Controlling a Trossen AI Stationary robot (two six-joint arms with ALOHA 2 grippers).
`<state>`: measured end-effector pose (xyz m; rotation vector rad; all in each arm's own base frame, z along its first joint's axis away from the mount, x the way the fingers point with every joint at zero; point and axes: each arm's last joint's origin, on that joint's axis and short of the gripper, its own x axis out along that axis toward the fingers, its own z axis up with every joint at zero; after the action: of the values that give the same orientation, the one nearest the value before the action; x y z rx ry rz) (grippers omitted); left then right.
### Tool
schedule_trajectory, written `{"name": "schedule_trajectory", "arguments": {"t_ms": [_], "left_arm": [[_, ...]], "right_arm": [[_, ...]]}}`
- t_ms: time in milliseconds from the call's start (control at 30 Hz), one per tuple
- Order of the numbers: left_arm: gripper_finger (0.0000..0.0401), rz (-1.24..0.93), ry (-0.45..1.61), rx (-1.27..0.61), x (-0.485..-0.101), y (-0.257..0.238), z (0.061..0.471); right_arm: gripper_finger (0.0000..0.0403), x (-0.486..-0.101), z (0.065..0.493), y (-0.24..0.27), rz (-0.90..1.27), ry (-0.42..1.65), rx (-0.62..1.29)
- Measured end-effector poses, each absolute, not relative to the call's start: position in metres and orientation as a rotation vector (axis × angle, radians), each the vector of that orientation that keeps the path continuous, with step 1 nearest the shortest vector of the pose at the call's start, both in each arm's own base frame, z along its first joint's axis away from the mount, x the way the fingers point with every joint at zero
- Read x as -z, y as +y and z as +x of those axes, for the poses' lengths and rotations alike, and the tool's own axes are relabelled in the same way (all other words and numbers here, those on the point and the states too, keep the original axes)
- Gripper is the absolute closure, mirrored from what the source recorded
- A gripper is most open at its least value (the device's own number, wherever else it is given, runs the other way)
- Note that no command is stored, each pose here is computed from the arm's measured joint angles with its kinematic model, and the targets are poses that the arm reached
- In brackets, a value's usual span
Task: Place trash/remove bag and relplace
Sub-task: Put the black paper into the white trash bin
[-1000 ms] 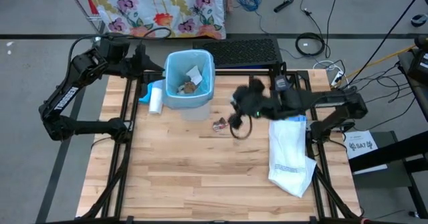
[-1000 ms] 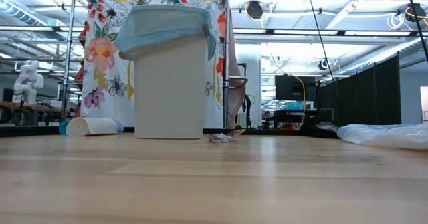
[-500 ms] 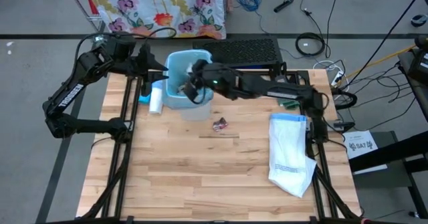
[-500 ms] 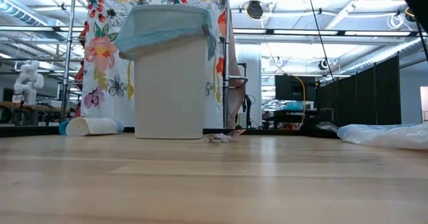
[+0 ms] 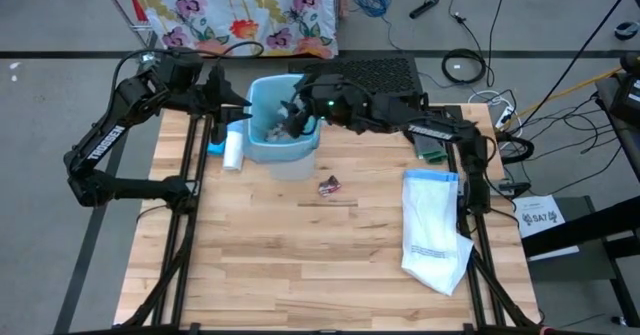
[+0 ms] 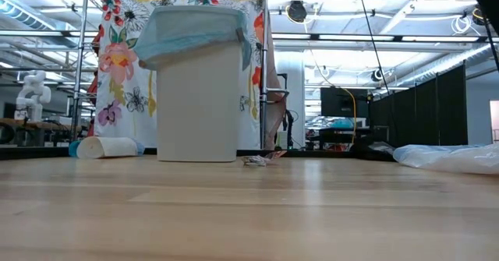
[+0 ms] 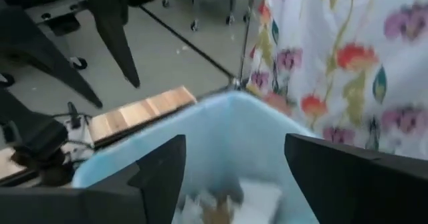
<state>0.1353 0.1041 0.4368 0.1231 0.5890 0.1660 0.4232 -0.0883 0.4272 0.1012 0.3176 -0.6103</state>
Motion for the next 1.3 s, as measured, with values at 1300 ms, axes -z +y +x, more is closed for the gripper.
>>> {"name": "schedule_trajectory", "arguments": {"t_ms": [1300], "left_arm": [[0.0259,0.073,0.626,-0.160,-0.433,0.102,0.133]], "right_arm": [[0.0197,-0.156,0.358,-0.015,1.207,0.740,0.867]]}}
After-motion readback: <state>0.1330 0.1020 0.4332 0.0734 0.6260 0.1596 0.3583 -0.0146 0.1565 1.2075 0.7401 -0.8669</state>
